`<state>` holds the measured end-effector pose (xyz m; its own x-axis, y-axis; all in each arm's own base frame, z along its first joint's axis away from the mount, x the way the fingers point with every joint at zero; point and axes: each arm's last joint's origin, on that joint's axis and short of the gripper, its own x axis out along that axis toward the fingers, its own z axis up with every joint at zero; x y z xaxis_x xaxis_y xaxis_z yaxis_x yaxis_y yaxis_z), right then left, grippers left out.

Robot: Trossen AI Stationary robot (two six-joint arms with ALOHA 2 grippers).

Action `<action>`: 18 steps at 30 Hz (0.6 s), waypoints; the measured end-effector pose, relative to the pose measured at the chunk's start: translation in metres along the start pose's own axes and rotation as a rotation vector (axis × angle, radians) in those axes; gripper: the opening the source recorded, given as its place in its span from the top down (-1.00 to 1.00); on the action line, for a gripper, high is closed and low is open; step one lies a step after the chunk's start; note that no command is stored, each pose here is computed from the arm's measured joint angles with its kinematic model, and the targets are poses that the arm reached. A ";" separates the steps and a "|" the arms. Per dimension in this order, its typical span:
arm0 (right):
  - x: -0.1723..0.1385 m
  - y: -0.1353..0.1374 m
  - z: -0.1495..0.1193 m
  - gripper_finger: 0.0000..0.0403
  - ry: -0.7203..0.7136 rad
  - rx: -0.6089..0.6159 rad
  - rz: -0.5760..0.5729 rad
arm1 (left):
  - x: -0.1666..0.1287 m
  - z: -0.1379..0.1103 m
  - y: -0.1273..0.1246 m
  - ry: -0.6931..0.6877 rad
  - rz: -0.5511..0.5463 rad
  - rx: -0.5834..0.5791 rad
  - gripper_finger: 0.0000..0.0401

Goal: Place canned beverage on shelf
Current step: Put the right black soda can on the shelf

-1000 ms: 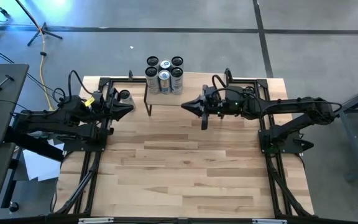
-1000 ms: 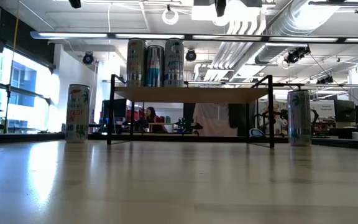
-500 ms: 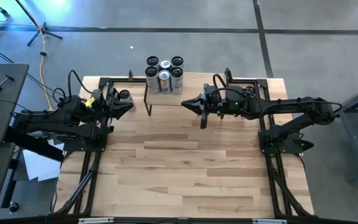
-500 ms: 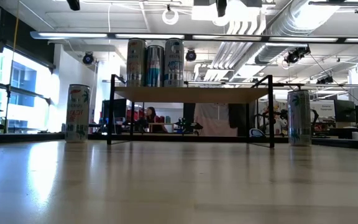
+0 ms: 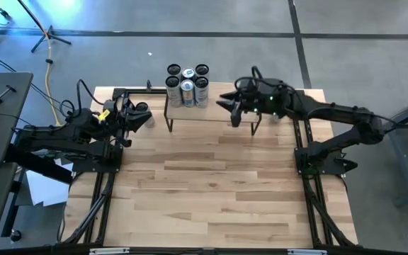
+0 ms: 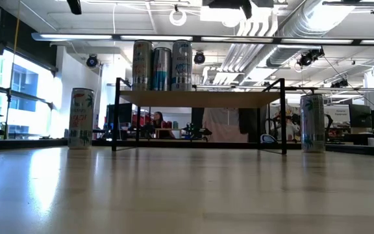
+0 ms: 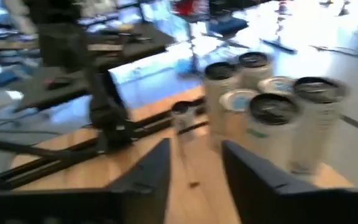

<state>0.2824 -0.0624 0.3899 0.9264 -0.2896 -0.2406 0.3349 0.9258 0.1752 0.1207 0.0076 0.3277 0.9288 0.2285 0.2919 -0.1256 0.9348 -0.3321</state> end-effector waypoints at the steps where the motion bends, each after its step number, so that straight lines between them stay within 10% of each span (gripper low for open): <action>1: -0.003 -0.001 0.006 0.26 0.010 0.006 -0.037 | 0.000 0.000 0.000 0.000 0.000 0.000 1.00; 9: -0.027 -0.021 0.033 -0.52 0.144 0.010 -0.478 | 0.000 -0.003 0.000 0.045 -0.036 0.007 1.00; 18: -0.045 -0.067 0.020 -0.68 0.232 0.300 -0.847 | 0.000 -0.006 -0.002 0.082 -0.094 0.009 1.00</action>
<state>0.2215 -0.1166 0.4079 0.3055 -0.7546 -0.5807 0.9447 0.3165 0.0856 0.1226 0.0044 0.3231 0.9618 0.1170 0.2474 -0.0392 0.9535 -0.2987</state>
